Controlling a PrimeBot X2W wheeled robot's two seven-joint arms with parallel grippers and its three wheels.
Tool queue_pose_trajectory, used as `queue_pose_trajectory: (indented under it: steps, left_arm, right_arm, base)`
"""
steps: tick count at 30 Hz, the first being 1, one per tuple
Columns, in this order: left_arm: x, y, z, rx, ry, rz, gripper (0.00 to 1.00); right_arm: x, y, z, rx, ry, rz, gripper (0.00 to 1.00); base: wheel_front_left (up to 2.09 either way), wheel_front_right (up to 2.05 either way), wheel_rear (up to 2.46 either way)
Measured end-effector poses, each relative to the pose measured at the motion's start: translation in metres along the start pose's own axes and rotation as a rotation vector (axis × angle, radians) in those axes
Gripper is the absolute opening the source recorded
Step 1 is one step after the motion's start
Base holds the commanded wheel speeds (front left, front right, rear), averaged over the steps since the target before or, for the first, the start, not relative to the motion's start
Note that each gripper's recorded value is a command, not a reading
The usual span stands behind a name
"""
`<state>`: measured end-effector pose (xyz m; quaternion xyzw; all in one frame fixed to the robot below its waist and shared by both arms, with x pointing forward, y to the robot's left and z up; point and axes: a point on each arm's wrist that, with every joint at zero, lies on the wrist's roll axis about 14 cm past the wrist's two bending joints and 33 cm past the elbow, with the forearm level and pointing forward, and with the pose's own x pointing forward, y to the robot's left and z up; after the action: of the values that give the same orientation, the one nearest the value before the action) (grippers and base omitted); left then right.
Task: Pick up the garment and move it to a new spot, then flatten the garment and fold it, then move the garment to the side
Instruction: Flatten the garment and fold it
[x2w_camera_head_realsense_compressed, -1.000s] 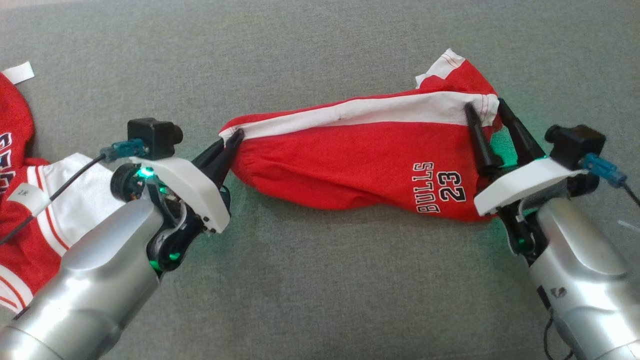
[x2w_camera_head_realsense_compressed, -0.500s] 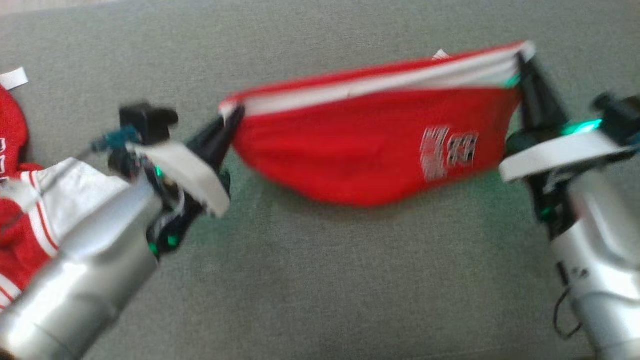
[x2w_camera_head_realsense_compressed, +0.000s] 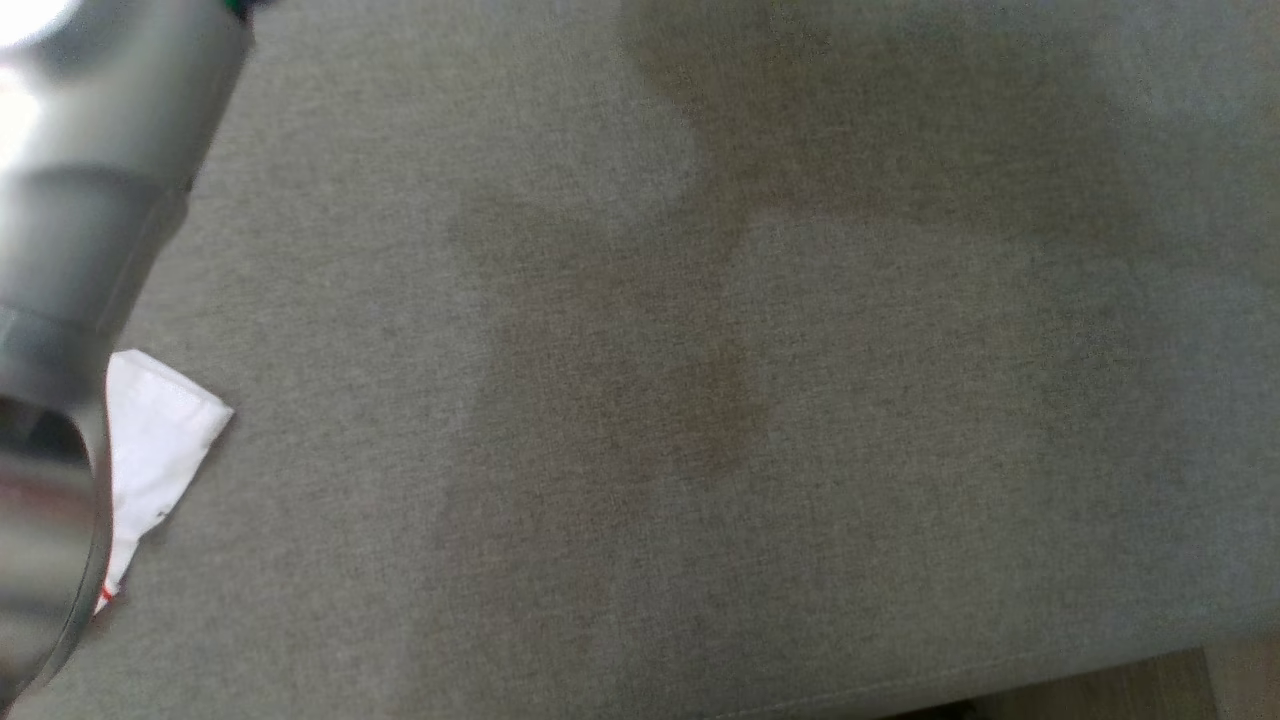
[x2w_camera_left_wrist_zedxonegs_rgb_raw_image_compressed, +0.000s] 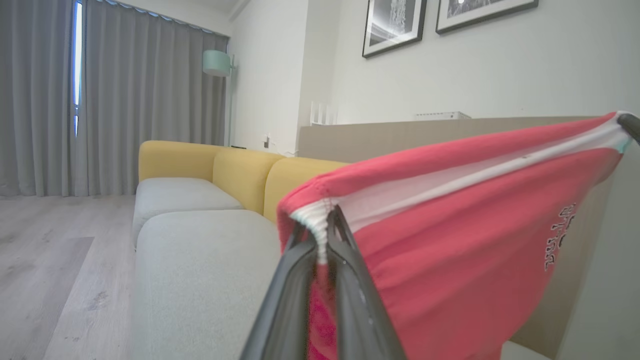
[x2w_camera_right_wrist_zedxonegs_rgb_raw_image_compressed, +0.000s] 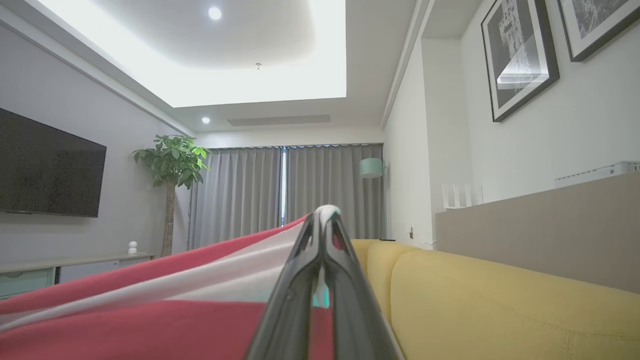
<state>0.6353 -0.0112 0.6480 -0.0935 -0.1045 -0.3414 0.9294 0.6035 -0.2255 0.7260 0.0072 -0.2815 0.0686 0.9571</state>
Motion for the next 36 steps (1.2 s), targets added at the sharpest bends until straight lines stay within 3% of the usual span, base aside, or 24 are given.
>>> queue_pose_trajectory:
  steps: [5, 9, 14, 18, 28, 36]
  left_arm:
    - [0.012, 0.002, -0.011, -0.044, -0.028, 0.003, 0.00]
    - [-0.009, -0.005, -0.056, -0.099, 0.055, 0.002, 0.00]
    - [-0.078, -0.051, -0.149, -0.200, 0.273, -0.055, 0.00]
    - [-0.134, -0.085, -0.189, -0.288, 0.385, -0.063, 0.00]
    - [-0.232, -0.147, -0.214, -0.313, 0.522, -0.069, 0.00]
    - [-0.288, -0.172, -0.206, -0.344, 0.556, 0.016, 0.00]
  right_arm:
    - [0.006, -0.005, 0.001, -0.041, -0.024, 0.021, 0.00]
    - [-0.017, -0.007, -0.027, -0.034, 0.050, 0.029, 0.00]
    - [-0.111, -0.016, -0.105, 0.042, 0.313, -0.048, 0.00]
    - [-0.190, -0.023, -0.132, 0.113, 0.461, -0.155, 0.00]
    - [-0.315, -0.011, -0.108, 0.192, 0.633, -0.241, 0.00]
    - [-0.370, -0.003, -0.057, 0.211, 0.691, -0.262, 0.00]
  base:
    - [0.00, 0.00, 0.00]
    - [0.00, 0.00, 0.00]
    - [0.00, 0.00, 0.00]
    - [0.00, 0.00, 0.00]
    - [0.00, 0.00, 0.00]
    - [0.00, 0.00, 0.00]
